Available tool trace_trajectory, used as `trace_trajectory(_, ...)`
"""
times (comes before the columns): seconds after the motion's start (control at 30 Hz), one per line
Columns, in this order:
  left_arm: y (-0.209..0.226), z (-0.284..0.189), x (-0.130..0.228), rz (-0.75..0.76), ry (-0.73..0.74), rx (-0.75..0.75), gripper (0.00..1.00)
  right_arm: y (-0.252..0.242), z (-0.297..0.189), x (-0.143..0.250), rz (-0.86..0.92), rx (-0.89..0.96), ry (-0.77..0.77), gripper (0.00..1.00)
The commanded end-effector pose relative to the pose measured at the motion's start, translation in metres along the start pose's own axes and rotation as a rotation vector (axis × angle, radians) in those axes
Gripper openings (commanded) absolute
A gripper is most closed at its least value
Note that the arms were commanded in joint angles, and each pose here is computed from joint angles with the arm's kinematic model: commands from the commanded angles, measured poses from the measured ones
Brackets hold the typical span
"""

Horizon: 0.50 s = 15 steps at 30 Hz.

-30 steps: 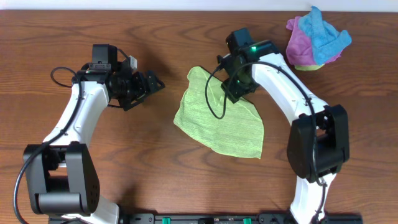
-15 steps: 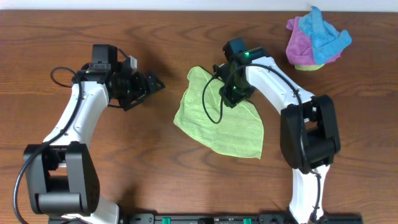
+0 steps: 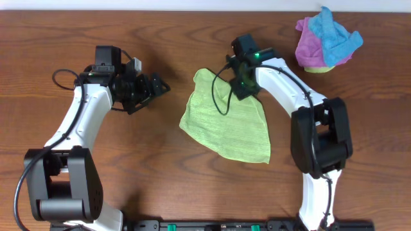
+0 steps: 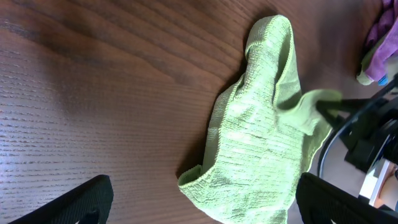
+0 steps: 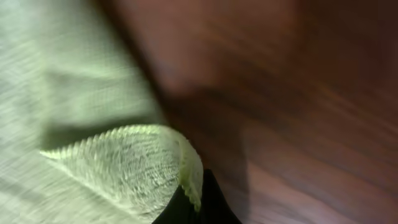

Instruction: Fold the cloth

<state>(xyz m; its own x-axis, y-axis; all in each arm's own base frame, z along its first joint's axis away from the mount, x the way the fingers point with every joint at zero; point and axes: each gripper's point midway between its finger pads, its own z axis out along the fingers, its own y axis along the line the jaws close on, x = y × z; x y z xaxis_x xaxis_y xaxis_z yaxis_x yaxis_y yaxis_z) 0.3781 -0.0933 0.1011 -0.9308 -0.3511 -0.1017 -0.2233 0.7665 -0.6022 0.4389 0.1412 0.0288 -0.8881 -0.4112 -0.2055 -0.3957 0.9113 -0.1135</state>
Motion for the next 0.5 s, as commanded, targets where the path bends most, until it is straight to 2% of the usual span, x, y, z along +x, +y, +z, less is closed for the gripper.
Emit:
trace_trajectory(0.0,0.003,0.002,0.001,0.004,0.01,0.002,0.95,-0.037,0.004,0.001,0.162,0.14,-0.002,0.01)
trace_trajectory(0.23,0.002,0.002,0.001,0.005,0.011,0.002,0.95,-0.077,-0.001,-0.014,0.298,0.281,-0.096,0.01)
trace_trajectory(0.47,0.002,0.002,0.001,0.004,0.011,0.002,0.95,-0.101,-0.008,-0.028,0.343,0.372,-0.174,0.01)
